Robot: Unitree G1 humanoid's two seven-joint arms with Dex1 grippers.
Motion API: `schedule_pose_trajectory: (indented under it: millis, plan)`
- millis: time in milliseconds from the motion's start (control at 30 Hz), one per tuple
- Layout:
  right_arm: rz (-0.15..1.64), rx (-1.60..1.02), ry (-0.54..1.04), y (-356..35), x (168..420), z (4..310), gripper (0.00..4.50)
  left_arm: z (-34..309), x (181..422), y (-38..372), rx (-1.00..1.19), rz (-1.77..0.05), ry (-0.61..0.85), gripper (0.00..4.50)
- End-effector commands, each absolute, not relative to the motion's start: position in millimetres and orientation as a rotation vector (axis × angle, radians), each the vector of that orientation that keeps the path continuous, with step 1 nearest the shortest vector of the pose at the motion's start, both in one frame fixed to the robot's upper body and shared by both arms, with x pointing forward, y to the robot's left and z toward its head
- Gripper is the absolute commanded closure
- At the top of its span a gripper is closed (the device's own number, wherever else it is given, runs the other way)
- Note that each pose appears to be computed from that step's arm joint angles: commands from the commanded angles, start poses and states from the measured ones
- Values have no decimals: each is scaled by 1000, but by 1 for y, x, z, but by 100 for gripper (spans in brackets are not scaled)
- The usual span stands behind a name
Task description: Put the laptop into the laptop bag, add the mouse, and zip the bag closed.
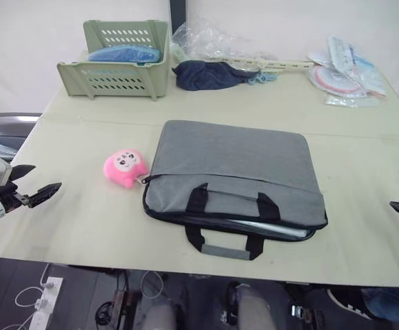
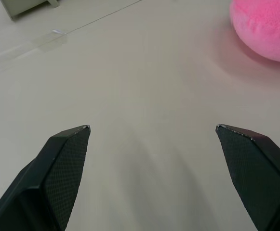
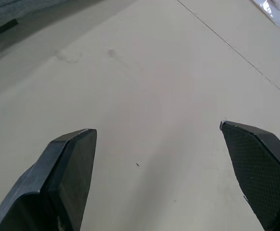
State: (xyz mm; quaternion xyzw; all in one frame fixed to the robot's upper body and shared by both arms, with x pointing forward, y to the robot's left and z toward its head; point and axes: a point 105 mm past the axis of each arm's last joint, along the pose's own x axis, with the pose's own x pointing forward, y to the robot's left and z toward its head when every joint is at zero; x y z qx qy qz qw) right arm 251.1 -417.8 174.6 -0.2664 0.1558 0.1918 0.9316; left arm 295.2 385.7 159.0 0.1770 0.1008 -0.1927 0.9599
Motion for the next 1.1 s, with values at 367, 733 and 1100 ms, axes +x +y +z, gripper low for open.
schedule_pose_trajectory:
  millis: [367, 733, 1100]
  plan:
    - [583, -386, 260, -373, 277, 204, 0, 173, 293, 386, 295, -415, 143, 1]
    - [1120, -246, -6, -177, 305, 244, 50, 181, 296, 382, 283, -408, 104, 0]
    - [1249, -173, -30, -86, 332, 220, 437, 186, 293, 375, 254, -436, 84, 0]
